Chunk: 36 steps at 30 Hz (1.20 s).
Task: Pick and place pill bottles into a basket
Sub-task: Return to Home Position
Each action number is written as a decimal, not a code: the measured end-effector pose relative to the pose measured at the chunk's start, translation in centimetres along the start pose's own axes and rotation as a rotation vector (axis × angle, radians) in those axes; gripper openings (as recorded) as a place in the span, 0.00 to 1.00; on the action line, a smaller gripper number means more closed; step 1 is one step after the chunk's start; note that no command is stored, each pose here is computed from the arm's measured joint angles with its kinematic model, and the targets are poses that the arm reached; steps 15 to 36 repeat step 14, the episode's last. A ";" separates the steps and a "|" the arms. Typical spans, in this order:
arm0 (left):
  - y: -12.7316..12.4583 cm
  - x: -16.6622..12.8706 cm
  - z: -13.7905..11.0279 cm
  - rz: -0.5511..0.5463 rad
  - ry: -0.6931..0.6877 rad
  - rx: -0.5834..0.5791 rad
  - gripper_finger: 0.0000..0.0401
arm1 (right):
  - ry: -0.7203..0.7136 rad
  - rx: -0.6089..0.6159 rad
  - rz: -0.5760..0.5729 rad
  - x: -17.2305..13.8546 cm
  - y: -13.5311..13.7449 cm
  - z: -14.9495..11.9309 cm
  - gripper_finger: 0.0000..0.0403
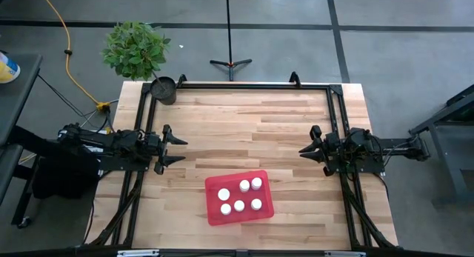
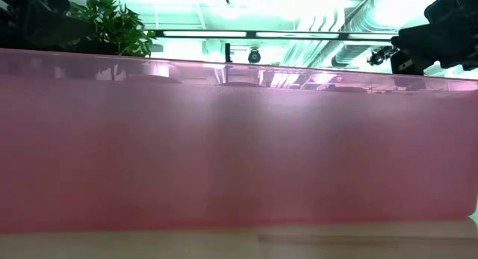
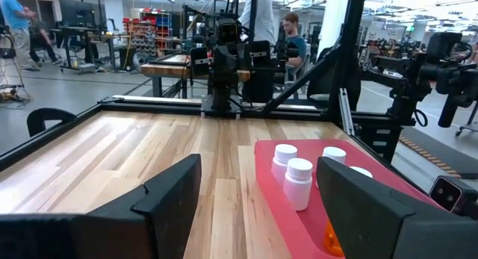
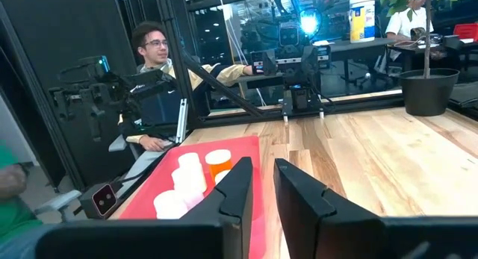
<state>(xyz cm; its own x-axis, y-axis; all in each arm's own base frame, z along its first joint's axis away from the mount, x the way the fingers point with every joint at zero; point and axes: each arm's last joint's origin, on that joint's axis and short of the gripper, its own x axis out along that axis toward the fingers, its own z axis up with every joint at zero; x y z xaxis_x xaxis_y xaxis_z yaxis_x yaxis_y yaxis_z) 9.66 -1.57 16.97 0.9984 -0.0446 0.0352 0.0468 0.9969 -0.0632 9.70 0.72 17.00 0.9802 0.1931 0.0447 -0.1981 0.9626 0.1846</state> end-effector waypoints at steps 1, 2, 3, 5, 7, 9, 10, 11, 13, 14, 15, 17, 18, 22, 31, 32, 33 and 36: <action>0.0 0.0 0.0 0.000 0.000 0.000 0.74 | 0.000 0.000 0.000 0.0 0.0 0.0 0.12; 0.0 0.0 0.0 0.000 0.000 0.000 0.74 | 0.000 0.000 0.000 0.0 0.0 0.0 0.13; 0.0 0.0 0.0 0.000 0.000 0.000 0.74 | 0.000 0.000 0.000 0.0 0.0 0.0 0.13; 0.0 0.0 0.0 0.000 0.000 0.000 0.74 | 0.000 0.000 0.000 0.0 0.0 0.0 0.13; 0.0 0.0 0.0 0.000 0.000 0.000 0.74 | 0.000 0.000 0.000 0.0 0.0 0.0 0.13; 0.0 0.0 0.0 0.000 0.000 0.000 0.74 | 0.000 0.000 0.000 0.0 0.0 0.0 0.12; 0.0 0.0 0.0 0.000 0.000 0.000 0.74 | 0.000 0.000 0.000 0.0 0.0 0.0 0.12; 0.0 0.0 0.0 0.000 0.000 0.000 0.74 | 0.000 0.000 0.000 0.0 0.0 0.0 0.12; 0.0 0.0 0.0 0.000 0.000 0.000 0.74 | 0.000 0.000 0.000 0.0 0.0 0.0 0.11; 0.0 0.0 0.0 0.000 0.000 0.000 0.74 | 0.000 0.000 0.000 0.0 0.0 0.0 0.12; 0.0 0.0 0.0 0.000 0.000 0.000 0.74 | 0.000 0.000 0.000 0.0 0.0 0.0 0.12; 0.0 0.0 0.0 0.000 0.000 0.000 0.74 | 0.000 0.000 0.000 0.0 0.0 0.0 0.12; 0.0 0.0 0.0 0.000 0.000 0.000 0.74 | 0.000 0.000 0.000 0.0 0.0 0.0 0.12; 0.0 0.0 0.0 0.000 0.000 0.000 0.74 | 0.000 0.000 0.000 0.0 0.0 0.0 0.12; 0.0 0.0 0.0 0.000 0.000 0.000 0.74 | 0.000 0.000 0.000 0.0 0.0 0.0 0.12; 0.0 0.0 0.0 0.000 0.000 0.000 0.74 | 0.000 0.000 0.000 0.0 0.0 0.0 0.12; 0.0 0.0 0.0 0.000 0.000 0.000 0.74 | 0.000 0.000 0.000 0.0 0.0 0.0 0.12; 0.0 0.0 0.0 0.000 0.000 0.000 0.74 | 0.000 0.000 0.000 0.0 0.0 0.0 0.12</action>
